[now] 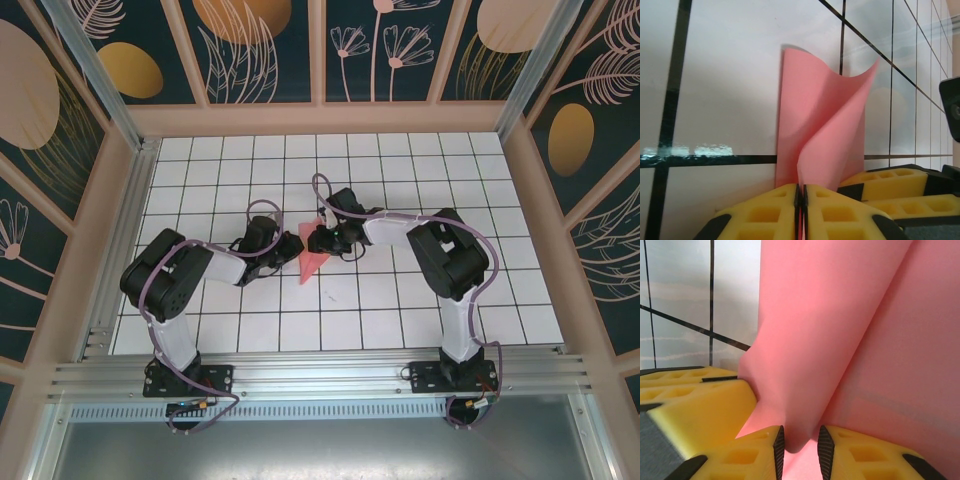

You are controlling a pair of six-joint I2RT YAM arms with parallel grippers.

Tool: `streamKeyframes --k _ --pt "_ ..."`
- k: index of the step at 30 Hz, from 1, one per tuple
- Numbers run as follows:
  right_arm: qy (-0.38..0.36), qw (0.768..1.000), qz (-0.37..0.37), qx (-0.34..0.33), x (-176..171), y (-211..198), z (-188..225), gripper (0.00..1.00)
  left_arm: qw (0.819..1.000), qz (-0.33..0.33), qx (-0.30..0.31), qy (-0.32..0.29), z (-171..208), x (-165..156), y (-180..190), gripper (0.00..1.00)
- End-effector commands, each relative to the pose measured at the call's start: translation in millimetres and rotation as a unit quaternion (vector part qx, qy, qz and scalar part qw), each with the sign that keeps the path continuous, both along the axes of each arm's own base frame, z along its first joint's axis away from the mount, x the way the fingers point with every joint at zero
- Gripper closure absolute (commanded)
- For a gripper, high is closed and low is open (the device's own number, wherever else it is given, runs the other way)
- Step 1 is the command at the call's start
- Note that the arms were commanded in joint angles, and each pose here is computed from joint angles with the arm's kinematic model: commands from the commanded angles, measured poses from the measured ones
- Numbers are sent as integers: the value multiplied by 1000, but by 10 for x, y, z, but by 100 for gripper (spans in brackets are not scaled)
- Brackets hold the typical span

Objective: Fold a paper plane with a square sheet of paper (pick it up from the middle)
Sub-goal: Fourth fold the wing at the center of the table.

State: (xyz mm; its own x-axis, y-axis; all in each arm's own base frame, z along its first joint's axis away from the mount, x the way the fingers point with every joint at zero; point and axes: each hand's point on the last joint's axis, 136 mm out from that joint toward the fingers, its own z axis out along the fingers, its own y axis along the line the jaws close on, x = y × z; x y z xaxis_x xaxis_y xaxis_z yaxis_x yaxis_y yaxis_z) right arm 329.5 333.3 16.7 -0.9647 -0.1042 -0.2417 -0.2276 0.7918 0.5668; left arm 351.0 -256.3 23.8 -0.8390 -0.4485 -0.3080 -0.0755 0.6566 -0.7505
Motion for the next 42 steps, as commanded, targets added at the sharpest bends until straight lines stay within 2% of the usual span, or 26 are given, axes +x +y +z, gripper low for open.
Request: streamKeyframes --k 1,9,16,26,29,36,42 --pt "48 988 -16 -147 -252 -543 -806 72 1000 -6 -5 -14 141 6 -6 84" --pt "45 987 -12 -153 -260 -539 -823 70 1000 2 -2 -23 250 8 34 82" --pt "49 984 -19 -171 -250 -559 -841 67 999 -3 -13 -30 362 -118 81 82" --pt "50 972 -23 -227 -257 -632 -930 67 999 -9 -38 -5 315 -349 112 91" --pt "49 968 -23 -244 -265 -651 -957 66 998 -25 -53 -1 316 -419 38 92" --pt "47 961 -24 -272 -262 -681 -971 62 999 -6 -52 7 247 -472 101 95" --pt "55 954 -29 -292 -278 -726 -1008 61 997 -17 -69 2 298 -506 39 95"
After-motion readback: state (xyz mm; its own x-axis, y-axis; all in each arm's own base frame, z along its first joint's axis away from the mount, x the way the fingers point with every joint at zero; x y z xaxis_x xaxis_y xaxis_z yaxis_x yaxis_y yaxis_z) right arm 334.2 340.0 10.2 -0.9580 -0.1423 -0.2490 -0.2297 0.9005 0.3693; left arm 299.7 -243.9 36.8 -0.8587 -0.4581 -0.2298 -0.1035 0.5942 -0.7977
